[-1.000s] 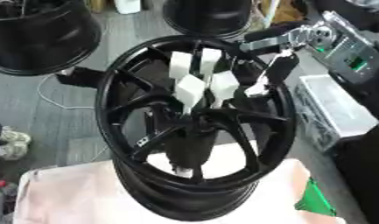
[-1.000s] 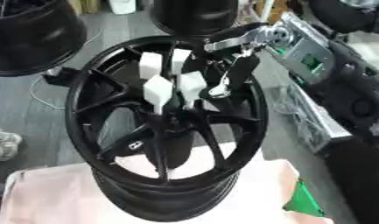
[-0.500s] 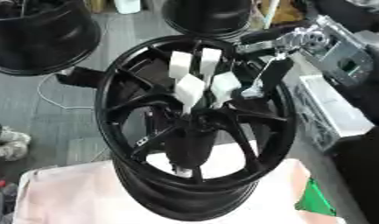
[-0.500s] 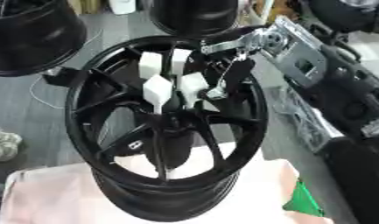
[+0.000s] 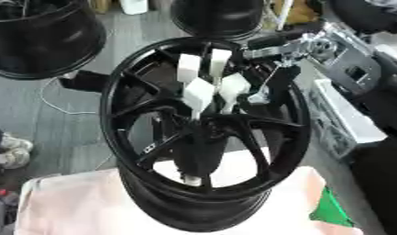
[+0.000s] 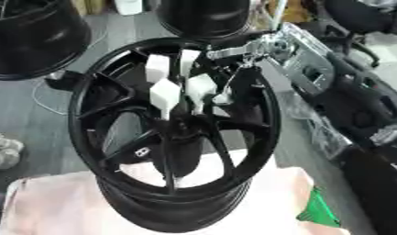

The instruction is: Pull the pin out of the wheel hub.

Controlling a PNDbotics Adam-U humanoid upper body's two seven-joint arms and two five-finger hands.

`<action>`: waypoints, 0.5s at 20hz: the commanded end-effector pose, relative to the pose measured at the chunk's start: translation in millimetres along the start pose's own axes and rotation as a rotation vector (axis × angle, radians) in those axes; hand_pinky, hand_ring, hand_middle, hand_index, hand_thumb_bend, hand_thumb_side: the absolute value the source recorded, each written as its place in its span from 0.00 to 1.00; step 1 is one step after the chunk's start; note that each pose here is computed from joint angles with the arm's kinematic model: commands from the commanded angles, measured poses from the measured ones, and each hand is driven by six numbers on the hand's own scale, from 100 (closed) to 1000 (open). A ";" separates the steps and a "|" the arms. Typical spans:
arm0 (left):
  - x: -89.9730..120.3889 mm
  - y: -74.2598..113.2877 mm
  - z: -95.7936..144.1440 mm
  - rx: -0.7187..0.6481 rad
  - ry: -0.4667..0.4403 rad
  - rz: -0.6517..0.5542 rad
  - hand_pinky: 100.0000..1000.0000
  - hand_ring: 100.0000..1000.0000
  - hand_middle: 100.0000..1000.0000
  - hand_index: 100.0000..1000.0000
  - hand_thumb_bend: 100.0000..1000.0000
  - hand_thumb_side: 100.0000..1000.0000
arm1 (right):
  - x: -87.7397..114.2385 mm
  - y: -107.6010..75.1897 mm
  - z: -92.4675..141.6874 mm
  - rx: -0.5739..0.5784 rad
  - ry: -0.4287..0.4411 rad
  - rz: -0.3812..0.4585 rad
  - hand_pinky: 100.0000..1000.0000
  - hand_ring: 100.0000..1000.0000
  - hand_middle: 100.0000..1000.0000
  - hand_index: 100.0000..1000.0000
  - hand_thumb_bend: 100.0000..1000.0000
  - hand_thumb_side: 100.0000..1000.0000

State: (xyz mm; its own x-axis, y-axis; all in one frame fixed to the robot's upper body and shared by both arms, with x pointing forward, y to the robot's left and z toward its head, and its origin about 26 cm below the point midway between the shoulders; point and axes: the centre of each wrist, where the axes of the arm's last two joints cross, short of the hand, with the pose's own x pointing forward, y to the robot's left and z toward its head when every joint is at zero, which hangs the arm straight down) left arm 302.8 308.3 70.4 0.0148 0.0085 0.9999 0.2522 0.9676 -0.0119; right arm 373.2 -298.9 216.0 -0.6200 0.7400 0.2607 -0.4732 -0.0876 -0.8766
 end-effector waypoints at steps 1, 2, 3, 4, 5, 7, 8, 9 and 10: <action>7.6 0.3 -2.2 -0.008 -0.020 -0.014 0.59 0.65 0.61 0.71 0.00 1.00 | 2.1 -10.2 13.9 -0.037 0.028 0.041 0.17 0.24 0.54 0.67 0.10 0.14; 7.6 0.2 -2.3 -0.009 -0.020 -0.014 0.59 0.65 0.61 0.71 0.00 1.00 | 2.6 -10.2 14.5 -0.047 0.028 0.043 0.16 0.23 0.51 0.64 0.09 0.13; 7.7 0.3 -2.3 -0.008 -0.021 -0.014 0.59 0.65 0.61 0.71 0.00 1.00 | 3.2 -10.7 15.2 -0.061 0.028 0.044 0.16 0.23 0.48 0.62 0.08 0.12; 7.8 0.3 -2.4 -0.008 -0.021 -0.013 0.59 0.65 0.61 0.71 0.00 1.00 | 3.7 -11.2 15.8 -0.074 0.028 0.045 0.15 0.22 0.44 0.57 0.07 0.11; 7.9 0.3 -2.4 -0.008 -0.021 -0.013 0.59 0.65 0.61 0.71 0.00 1.00 | 4.3 -12.2 16.8 -0.091 0.028 0.048 0.14 0.22 0.42 0.54 0.06 0.10; 8.0 0.3 -2.5 -0.008 -0.021 -0.013 0.59 0.65 0.61 0.71 0.00 1.00 | 5.2 -12.6 17.8 -0.112 0.027 0.051 0.14 0.22 0.42 0.54 0.06 0.10; 8.0 0.3 -2.5 -0.008 -0.021 -0.013 0.59 0.65 0.61 0.71 0.00 1.00 | 5.5 -12.4 17.8 -0.117 0.027 0.051 0.14 0.22 0.42 0.54 0.06 0.10; 8.0 0.3 -2.5 -0.008 -0.021 -0.013 0.59 0.65 0.61 0.71 0.00 1.00 | 5.6 -12.3 17.8 -0.119 0.027 0.052 0.14 0.22 0.42 0.54 0.06 0.10; 8.1 0.3 -2.5 -0.008 -0.021 -0.013 0.59 0.65 0.61 0.71 0.00 1.00 | 5.7 -12.2 17.8 -0.120 0.027 0.052 0.14 0.22 0.42 0.54 0.06 0.10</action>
State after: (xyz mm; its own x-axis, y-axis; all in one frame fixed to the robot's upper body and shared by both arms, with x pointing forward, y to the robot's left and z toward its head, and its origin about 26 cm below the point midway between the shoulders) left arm 303.0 308.1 70.8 0.0138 0.0087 0.9999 0.2525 0.9675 -0.0119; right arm 367.6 -299.1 217.9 -0.6217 0.7420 0.2508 -0.4108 -0.0363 -0.9110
